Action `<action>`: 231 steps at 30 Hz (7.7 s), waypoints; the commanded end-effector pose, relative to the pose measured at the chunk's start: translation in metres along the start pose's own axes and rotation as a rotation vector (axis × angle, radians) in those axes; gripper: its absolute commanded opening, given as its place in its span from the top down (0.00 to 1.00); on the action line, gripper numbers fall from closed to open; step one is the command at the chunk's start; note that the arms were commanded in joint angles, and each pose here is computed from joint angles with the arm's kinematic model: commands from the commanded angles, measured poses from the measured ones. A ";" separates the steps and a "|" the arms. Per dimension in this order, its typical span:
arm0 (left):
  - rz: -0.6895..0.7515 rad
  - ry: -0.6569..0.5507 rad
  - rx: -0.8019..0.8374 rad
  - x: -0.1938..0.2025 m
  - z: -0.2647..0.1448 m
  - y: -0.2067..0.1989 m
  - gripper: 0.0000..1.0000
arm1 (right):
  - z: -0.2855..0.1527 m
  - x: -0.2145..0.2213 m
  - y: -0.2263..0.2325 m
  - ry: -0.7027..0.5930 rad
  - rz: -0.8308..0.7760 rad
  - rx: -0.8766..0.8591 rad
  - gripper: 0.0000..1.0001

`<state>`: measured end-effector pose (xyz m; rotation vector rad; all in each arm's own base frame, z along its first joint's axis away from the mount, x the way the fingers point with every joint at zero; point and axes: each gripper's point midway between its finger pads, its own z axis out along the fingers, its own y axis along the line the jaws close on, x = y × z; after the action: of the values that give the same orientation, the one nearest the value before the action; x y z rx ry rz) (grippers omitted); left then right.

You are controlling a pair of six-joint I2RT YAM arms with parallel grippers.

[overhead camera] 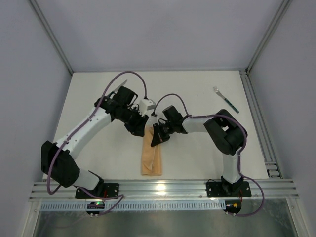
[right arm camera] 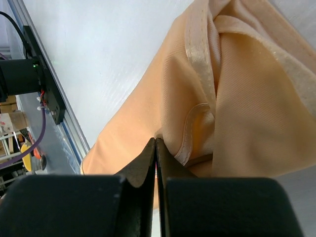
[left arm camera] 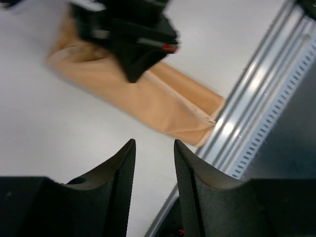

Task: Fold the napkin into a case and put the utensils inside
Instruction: Smooth out the smaller rectangle-folded napkin at the center of the board.

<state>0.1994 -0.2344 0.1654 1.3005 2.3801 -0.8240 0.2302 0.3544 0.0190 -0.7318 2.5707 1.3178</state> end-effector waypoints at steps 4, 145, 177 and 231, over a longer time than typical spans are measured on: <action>-0.002 0.069 -0.226 0.007 -0.009 0.087 0.52 | 0.000 0.015 -0.013 0.053 -0.022 0.031 0.96; -0.100 0.067 -0.408 0.012 0.046 0.192 0.50 | -0.047 0.018 -0.013 0.236 -0.171 0.169 0.92; -0.012 0.151 -0.407 0.050 0.055 0.173 1.00 | -0.075 0.004 -0.050 0.182 -0.031 0.348 0.88; -0.274 0.096 -0.398 0.048 0.055 0.173 0.80 | 0.015 -0.088 0.030 -0.526 -0.115 0.106 0.96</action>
<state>0.3123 -0.1599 0.0333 0.9222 2.6745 -0.3002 0.2807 0.4093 0.0583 -0.4750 2.1661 1.1523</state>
